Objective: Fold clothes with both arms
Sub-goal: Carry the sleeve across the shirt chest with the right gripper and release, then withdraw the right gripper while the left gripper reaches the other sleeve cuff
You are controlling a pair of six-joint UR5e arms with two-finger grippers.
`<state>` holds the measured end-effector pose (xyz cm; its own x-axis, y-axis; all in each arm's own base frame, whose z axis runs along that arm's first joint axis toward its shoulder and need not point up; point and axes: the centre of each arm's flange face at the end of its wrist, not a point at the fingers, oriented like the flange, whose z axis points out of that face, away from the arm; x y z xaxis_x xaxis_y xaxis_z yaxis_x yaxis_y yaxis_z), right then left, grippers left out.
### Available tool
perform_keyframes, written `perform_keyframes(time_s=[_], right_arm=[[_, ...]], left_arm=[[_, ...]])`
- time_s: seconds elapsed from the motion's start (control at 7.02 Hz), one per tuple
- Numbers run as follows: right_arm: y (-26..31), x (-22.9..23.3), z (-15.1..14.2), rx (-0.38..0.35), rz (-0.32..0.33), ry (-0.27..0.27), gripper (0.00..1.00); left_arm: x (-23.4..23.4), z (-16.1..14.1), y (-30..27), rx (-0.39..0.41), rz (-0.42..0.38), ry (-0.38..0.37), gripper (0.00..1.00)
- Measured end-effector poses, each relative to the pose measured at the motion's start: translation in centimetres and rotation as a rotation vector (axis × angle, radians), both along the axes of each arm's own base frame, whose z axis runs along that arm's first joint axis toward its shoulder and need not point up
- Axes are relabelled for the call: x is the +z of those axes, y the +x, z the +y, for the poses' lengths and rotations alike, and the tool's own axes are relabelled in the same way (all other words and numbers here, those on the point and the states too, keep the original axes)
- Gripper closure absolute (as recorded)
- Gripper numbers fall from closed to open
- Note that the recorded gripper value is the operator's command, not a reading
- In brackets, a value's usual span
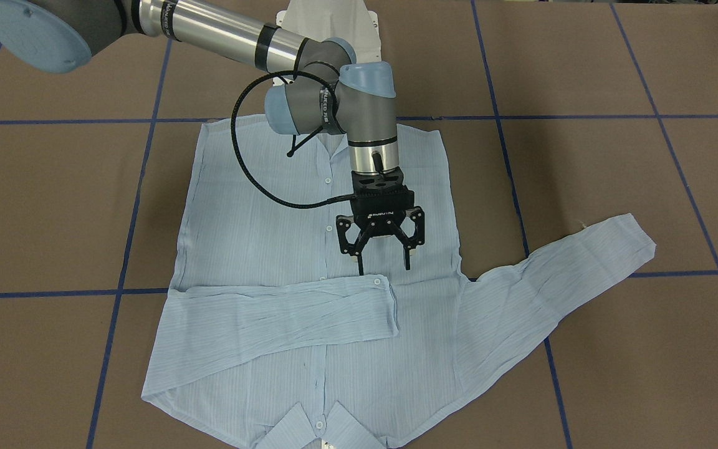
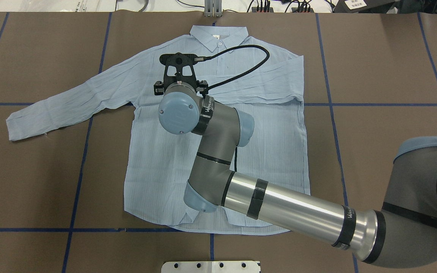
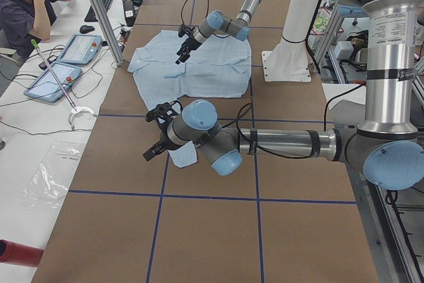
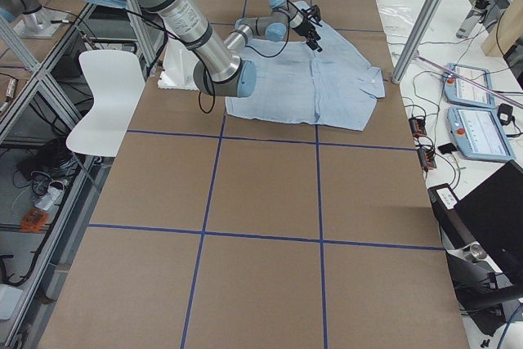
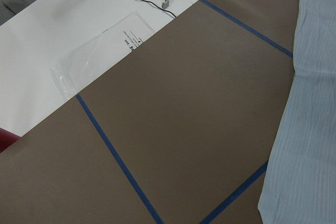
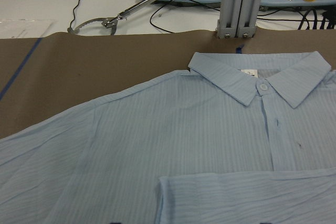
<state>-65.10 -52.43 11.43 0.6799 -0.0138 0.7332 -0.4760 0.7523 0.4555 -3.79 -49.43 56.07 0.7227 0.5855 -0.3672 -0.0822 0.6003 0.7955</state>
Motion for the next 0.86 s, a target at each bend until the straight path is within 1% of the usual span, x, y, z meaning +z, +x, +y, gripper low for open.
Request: perform_keyframes(time_s=[0.14,0.29,0.43,0.57,0.71,0.86], right_arm=[[3.1,1.9,-3.6,-0.034,0.004,-0.09,0.0],[8.3,4.5,-7.6,-0.076,-0.006,-0.164,0.0],[15.6,7.7,-11.2,-0.131,-0.015,-0.204,0.0],[23.8,11.4,-13.4,-0.182,-0.01,-0.217,0.0],[31.7,14.9,-14.4,-0.209,-0.002,-0.222,0.0],[37.9,17.8,-14.5,-0.212,-0.004,-0.231,0.0]], left_arm=[[-0.1,-0.8,0.6,-0.026,0.04,-0.043,0.0],[-0.2,-1.5,2.3,-0.07,0.129,-0.13,0.0],[0.1,-1.4,5.2,-0.112,0.244,-0.226,0.0],[1.2,-1.0,8.1,-0.165,0.345,-0.311,0.0],[2.2,-0.5,11.8,-0.259,0.435,-0.409,0.0],[2.8,-0.1,15.3,-0.344,0.509,-0.503,0.0]])
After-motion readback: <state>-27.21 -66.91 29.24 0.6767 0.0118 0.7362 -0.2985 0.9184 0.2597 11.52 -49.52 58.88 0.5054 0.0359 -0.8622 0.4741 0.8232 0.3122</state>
